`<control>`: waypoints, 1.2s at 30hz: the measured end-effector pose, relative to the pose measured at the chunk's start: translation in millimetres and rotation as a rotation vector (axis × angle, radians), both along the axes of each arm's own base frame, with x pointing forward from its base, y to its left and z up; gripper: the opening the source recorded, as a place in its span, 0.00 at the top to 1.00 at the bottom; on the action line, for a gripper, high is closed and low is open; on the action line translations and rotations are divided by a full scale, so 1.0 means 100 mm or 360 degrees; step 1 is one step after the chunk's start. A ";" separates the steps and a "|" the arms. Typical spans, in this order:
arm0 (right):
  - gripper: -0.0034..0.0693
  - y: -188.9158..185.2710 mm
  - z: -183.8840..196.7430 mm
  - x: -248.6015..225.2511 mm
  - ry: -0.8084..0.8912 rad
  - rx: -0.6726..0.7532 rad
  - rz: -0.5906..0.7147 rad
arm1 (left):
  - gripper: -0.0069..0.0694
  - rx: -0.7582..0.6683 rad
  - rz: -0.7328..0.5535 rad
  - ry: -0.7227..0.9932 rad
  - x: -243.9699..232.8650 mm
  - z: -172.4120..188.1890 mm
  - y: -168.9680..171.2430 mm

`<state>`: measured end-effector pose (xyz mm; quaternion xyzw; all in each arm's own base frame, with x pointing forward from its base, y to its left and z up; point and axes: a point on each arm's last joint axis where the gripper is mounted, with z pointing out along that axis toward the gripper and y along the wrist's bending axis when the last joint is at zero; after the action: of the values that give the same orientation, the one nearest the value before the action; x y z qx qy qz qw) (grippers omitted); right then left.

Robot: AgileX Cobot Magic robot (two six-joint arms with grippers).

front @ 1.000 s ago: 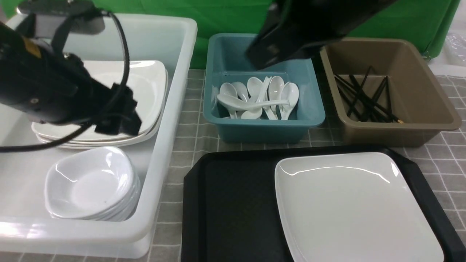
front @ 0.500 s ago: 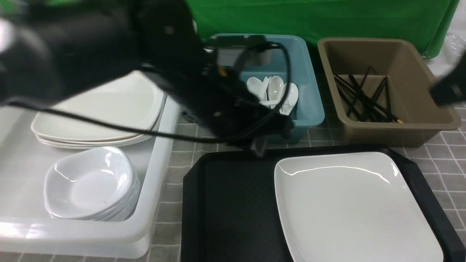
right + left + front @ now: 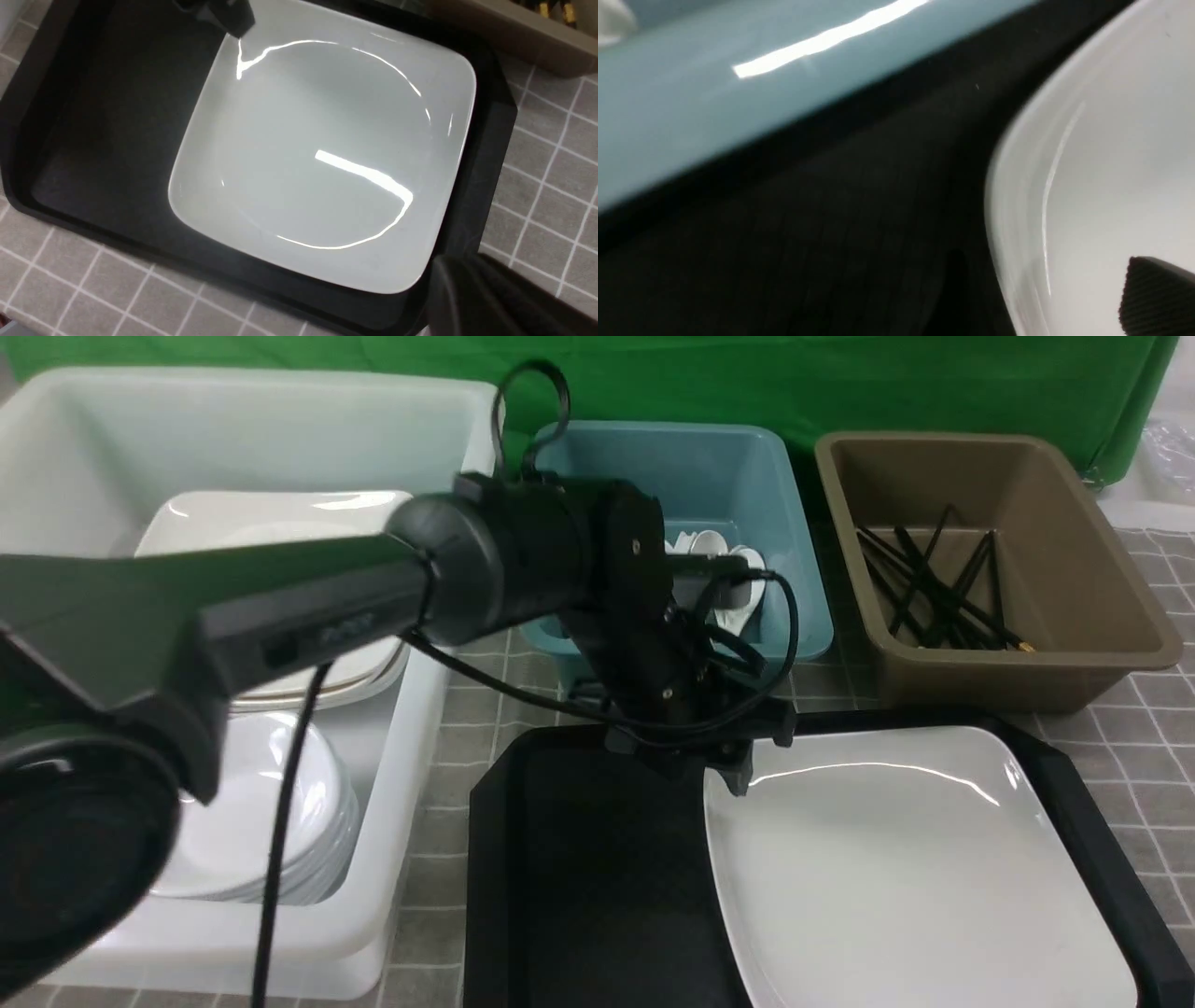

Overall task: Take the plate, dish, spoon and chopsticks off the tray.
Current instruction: Use the left arm to grab a plate from the dinner plate, then use the left arm to put the plate into the large storage box on the left

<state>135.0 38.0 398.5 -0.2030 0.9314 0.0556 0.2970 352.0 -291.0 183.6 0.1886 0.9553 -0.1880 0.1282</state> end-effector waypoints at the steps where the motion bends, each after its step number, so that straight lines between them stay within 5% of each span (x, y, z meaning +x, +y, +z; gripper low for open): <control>1: 0.90 0.00 0.00 0.00 0.0000 0.0000 0.0000 | 0.30 -0.0012 0.0014 -0.0003 0.02 -0.05 -0.02; 8: 0.90 0.00 0.00 0.01 -0.0009 0.0002 -0.0001 | 0.34 -0.0051 -0.0005 0.0015 0.06 -0.26 -0.08; 11: 0.90 0.00 0.00 0.01 -0.0013 0.0003 -0.0002 | 0.41 -0.0056 -0.0008 0.0011 0.07 -0.27 -0.09; 15: 0.90 0.00 0.01 0.01 -0.0020 0.0005 -0.0002 | 0.70 -0.0079 0.0020 0.0034 0.08 -0.29 -0.10; 21: 0.90 0.00 0.01 0.01 -0.0026 0.0005 -0.0002 | 0.75 -0.0085 -0.0016 0.0103 0.01 -0.08 -0.07; 30: 0.90 0.03 0.04 0.04 -0.0092 0.0057 0.0000 | 0.88 -0.0224 -0.0165 -0.0274 -0.31 1.26 0.21; 36: 0.90 0.14 0.27 0.05 -0.0228 0.0267 0.0097 | 0.88 -0.0426 0.0018 -0.0454 -0.40 2.00 0.82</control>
<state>140.5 52.2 425.9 -0.2091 0.8933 0.1279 0.3769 312.2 -208.7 383.9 0.1893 0.8950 -0.2839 0.2874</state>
